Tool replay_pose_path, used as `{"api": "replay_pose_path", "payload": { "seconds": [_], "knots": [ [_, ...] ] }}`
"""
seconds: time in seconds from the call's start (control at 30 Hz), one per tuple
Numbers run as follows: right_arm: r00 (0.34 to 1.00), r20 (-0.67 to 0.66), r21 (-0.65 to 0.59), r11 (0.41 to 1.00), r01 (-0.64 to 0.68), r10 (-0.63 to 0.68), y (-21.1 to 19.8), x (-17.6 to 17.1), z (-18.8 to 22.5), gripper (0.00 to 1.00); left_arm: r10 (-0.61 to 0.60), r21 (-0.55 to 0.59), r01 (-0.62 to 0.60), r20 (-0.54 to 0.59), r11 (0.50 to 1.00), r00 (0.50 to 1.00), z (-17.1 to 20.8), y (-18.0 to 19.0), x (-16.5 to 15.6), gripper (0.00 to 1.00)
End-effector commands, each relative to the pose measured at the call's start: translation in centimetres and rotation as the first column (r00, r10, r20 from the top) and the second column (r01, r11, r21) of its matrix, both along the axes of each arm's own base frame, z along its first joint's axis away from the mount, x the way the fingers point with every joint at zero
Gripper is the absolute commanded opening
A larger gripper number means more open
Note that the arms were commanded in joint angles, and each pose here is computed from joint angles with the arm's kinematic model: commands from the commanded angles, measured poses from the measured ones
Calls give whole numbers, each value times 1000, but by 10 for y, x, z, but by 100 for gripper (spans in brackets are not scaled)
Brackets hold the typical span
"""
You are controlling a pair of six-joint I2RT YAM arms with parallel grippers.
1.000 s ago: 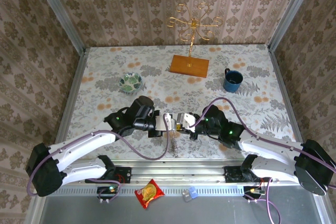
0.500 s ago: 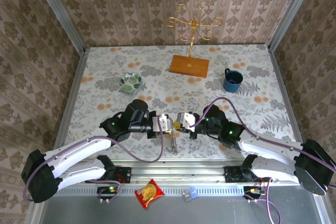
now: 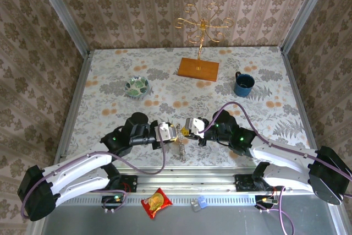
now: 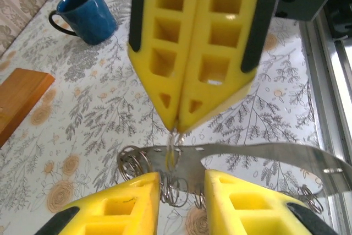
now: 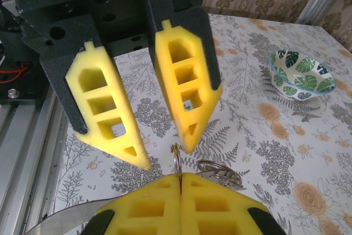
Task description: Put the keys on the keyring
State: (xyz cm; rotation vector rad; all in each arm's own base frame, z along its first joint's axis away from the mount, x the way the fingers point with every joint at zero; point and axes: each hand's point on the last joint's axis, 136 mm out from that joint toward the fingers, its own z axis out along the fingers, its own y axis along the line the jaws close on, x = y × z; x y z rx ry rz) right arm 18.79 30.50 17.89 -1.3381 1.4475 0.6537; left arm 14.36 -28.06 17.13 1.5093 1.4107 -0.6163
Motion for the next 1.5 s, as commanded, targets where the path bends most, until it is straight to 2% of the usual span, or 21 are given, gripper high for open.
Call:
{"api": "replay_pose_path", "payload": {
  "seconds": [0.0,0.2,0.33,0.43,0.47,0.5,0.6,0.7,0.8,0.87,0.93,0.97,1.03,1.1,1.2,1.27,1.3,1.4,1.47],
  "knots": [
    [1000,19,41,999,-23,22,5,-3,10,0,19,-53,-19,0,998,1000,8,-4,6,29],
    [999,16,43,999,-29,29,6,-3,11,0,2,-66,-3,-12,998,1000,8,-8,5,23],
    [999,16,43,998,-35,34,8,-3,12,0,-5,-64,4,-8,998,1000,9,-8,4,12],
    [1000,16,40,999,-27,27,7,-2,11,0,-16,-61,16,-8,998,1000,11,-8,3,0],
    [1000,18,39,999,-20,19,6,-1,12,0,-20,-59,20,-8,998,1000,13,-8,2,0],
    [1000,21,39,999,-10,9,6,1,13,4,-17,-55,17,-3,998,1000,15,-7,3,0],
    [998,39,52,998,39,-41,0,7,18,30,19,-41,-19,-3,999,1000,22,-5,9,0],
    [995,53,76,994,78,-82,-8,7,27,36,101,-41,-102,-39,994,994,33,-3,20,0],
    [993,47,89,991,101,-106,-19,2,38,38,226,-42,-232,-117,972,967,44,2,35,0],
    [990,34,93,987,134,-138,-26,2,44,40,312,-42,-325,-183,945,932,51,5,45,0],
    [973,-4,95,969,230,-230,-36,11,51,37,407,-16,-424,-249,906,879,53,11,55,0],
    [963,-28,94,958,271,-269,-40,15,53,36,459,4,-476,-271,880,846,53,15,61,0],
    [946,-82,90,943,321,-314,-46,18,58,35,582,67,-595,-321,801,747,52,26,75,0],
    [925,-136,100,924,370,-356,-49,22,67,34,648,137,-646,-340,751,681,52,33,80,0],
    [859,-213,86,866,492,-467,-57,37,76,34,706,208,-683,-348,700,617,63,37,85,0],
    [829,-242,44,848,528,-504,-59,42,78,36,732,234,-703,-361,671,578,75,39,89,0],
    [828,-257,40,851,524,-498,-56,43,80,37,741,251,-708,-373,660,558,80,39,89,0],
    [880,-284,57,909,412,-381,-36,30,87,38,747,300,-700,-426,648,510,86,34,87,0],
    [910,-287,90,938,335,-298,-25,20,91,37,767,336,-710,-453,619,454,89,36,88,0]
  ]
}}
